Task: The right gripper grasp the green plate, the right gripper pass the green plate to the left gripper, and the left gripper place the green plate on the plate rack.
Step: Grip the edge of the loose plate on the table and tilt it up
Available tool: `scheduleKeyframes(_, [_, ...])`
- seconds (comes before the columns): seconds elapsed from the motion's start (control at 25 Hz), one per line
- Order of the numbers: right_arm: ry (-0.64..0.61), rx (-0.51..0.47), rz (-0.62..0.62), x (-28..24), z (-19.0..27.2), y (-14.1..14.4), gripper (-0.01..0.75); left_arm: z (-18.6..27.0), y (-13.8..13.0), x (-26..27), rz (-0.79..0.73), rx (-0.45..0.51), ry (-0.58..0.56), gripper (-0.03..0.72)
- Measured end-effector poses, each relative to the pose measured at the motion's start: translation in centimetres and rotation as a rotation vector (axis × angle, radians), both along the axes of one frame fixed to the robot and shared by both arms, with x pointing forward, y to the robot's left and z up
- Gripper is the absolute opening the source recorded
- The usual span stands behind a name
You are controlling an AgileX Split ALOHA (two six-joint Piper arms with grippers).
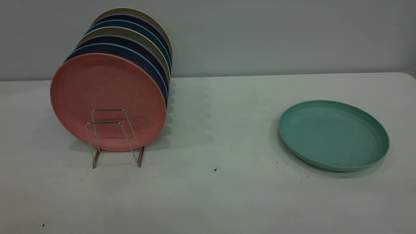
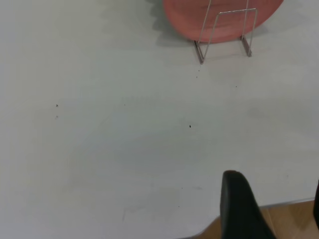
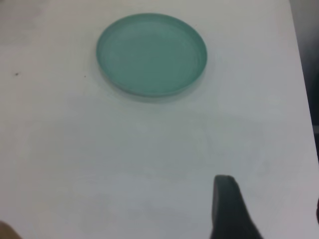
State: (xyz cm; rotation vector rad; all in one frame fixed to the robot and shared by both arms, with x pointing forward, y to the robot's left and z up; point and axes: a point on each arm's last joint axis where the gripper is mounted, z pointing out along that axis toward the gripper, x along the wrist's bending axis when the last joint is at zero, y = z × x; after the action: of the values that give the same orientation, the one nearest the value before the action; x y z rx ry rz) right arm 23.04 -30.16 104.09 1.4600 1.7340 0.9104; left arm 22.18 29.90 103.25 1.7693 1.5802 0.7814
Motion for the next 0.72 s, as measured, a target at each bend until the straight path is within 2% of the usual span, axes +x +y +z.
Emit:
scheduleKeyframes(0.32, [0.002, 0.006, 0.002, 0.0, 0.1, 0.0, 0.430, 0.5, 0.0, -0.1, 0.024, -0.032, -0.013, 0.397])
scheduleKeyframes(0.52, [0.066, 0.011, -0.004, 1.7, 1.8, 0.3, 0.489, 3.0, 0.0, 1.0, 0.065, -0.079, 0.020, 0.499])
scheduleKeyframes(0.72, [0.132, 0.017, 0.003, 6.7, 4.4, 1.0, 0.556, 5.9, -0.3, 6.1, 0.057, -0.057, 0.103, 0.577])
